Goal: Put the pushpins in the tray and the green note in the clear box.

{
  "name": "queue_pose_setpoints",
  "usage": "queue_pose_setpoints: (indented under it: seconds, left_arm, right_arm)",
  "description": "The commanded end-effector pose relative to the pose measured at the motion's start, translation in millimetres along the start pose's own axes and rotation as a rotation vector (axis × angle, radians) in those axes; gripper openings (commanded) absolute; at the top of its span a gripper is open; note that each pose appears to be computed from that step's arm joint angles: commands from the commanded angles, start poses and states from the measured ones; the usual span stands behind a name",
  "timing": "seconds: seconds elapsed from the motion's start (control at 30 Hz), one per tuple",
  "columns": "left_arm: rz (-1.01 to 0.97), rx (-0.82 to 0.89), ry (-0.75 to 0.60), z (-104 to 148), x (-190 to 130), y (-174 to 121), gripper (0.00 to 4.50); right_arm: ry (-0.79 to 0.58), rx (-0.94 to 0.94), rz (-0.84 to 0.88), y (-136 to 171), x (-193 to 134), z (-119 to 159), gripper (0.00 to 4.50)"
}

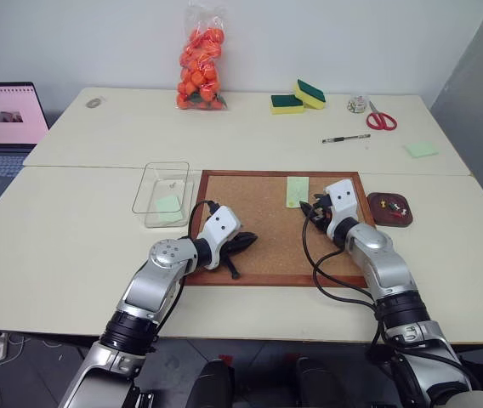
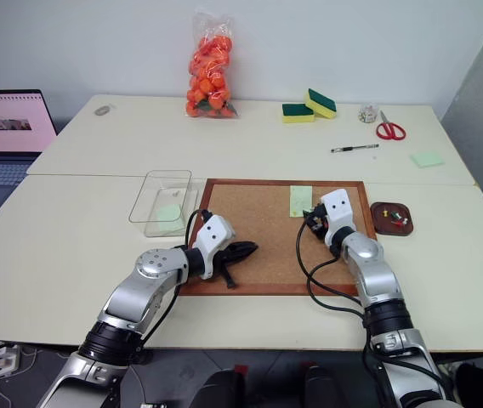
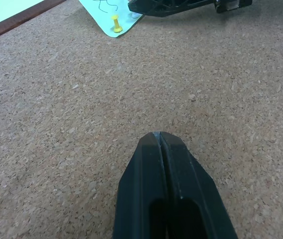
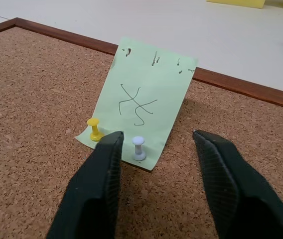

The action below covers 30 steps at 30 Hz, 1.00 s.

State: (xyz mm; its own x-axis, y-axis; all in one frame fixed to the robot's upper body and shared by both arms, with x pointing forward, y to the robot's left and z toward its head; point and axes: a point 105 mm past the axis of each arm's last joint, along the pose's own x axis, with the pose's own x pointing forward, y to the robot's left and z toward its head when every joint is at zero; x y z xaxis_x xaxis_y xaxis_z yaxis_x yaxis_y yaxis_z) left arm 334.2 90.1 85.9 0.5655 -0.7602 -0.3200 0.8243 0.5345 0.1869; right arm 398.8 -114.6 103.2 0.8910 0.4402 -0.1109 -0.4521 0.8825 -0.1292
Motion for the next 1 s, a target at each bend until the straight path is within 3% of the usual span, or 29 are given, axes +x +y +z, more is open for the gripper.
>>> queue_pose_setpoints:
  seconds: [0.03, 0.23, 0.5, 1.0]
  left_arm:
    - [-0.036, -0.011, 0.028, -7.9, 1.5, -10.3, 0.0]
    - [-0.036, -0.013, 0.029, -8.4, 0.9, -11.3, 0.0]
    - [-0.038, -0.014, 0.033, -9.2, 0.8, -12.4, 0.0]
    - [-0.048, -0.02, 0.04, -11.1, 2.0, -14.3, 0.0]
  right_arm:
    - [-0.035, -0.025, 0.005, 2.2, 3.6, 13.7, 1.22]
    - [-0.016, -0.022, 0.014, 4.9, 5.0, 10.7, 0.04]
    - [-0.041, 0.001, -0.001, 1.6, 3.8, 16.6, 0.04]
    - [-0.222, 0.071, 0.02, 2.0, -11.5, 49.2, 0.04]
